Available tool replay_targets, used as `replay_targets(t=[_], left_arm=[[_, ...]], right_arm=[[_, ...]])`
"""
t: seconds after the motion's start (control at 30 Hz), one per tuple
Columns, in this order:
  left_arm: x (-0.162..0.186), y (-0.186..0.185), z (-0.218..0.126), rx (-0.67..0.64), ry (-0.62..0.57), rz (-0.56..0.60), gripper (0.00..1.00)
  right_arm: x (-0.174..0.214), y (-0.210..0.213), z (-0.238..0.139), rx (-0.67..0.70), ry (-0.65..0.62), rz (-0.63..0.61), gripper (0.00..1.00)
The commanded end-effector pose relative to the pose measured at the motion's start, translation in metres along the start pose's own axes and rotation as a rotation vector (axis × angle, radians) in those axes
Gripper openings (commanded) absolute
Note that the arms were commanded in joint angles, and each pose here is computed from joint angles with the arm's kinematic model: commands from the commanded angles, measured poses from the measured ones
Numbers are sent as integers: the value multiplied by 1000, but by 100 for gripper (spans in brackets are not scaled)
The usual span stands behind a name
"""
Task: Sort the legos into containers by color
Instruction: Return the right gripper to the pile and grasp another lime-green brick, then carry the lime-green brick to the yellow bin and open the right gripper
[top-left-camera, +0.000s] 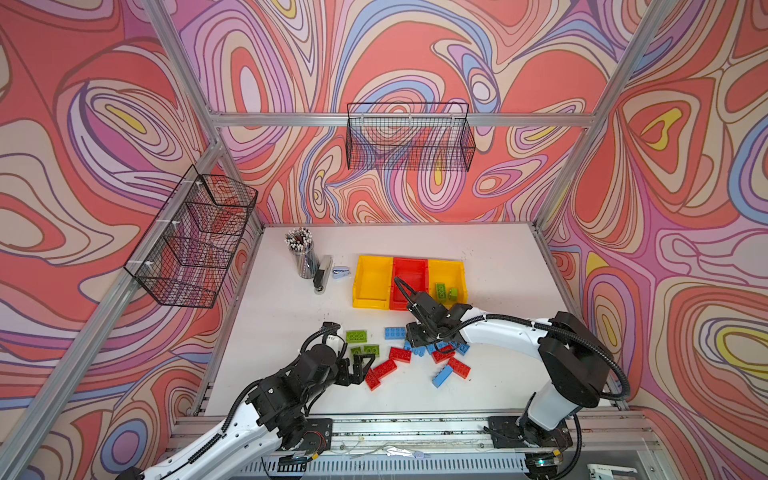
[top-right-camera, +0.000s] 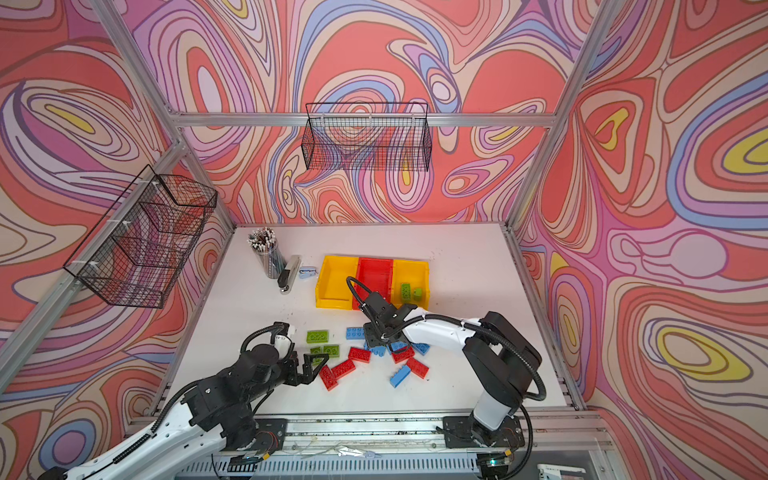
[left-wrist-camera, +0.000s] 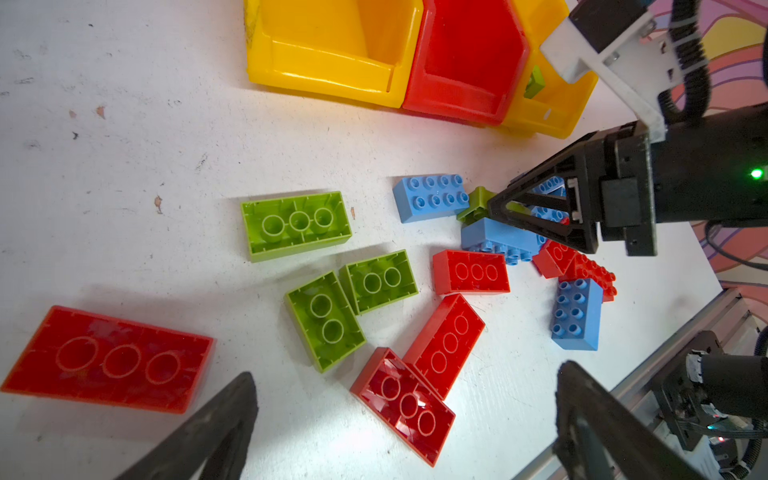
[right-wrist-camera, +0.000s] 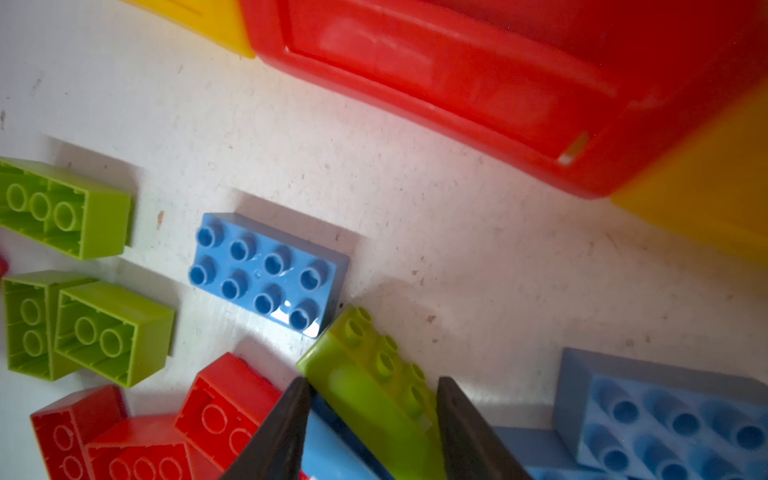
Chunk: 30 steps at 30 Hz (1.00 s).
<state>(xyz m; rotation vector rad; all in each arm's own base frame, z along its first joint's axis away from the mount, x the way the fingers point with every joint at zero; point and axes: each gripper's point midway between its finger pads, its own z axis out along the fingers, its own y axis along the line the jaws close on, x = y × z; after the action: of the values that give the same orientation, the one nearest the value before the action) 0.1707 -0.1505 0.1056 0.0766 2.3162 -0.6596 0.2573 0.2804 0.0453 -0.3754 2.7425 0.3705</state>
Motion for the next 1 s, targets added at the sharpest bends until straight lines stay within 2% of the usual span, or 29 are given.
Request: replay_targets(t=[0.0,0.23,0.57,0.67,0.77,0.97], left_arm=[[2,4,1,-18,-3,-13,100],[2,8,-1,-34,-4,-8,100],[-3,10,-3,-58,-16,15,100],[-7,11,-3,-78,-24,24,100],[-12,11,-4,-92,-33,34,100],[-27,5,-5,-112,-55,74,100]], right_arm=[[5,-3,10,19,14,-10,50],[7,-7,17,47,27,-16,43],[7,-12,20,80,29,-27,41],[5,-14,19,93,27,-29,33],[0,-16,13,112,11,-33,25],[-28,-20,-20,151,-71,-41,24]])
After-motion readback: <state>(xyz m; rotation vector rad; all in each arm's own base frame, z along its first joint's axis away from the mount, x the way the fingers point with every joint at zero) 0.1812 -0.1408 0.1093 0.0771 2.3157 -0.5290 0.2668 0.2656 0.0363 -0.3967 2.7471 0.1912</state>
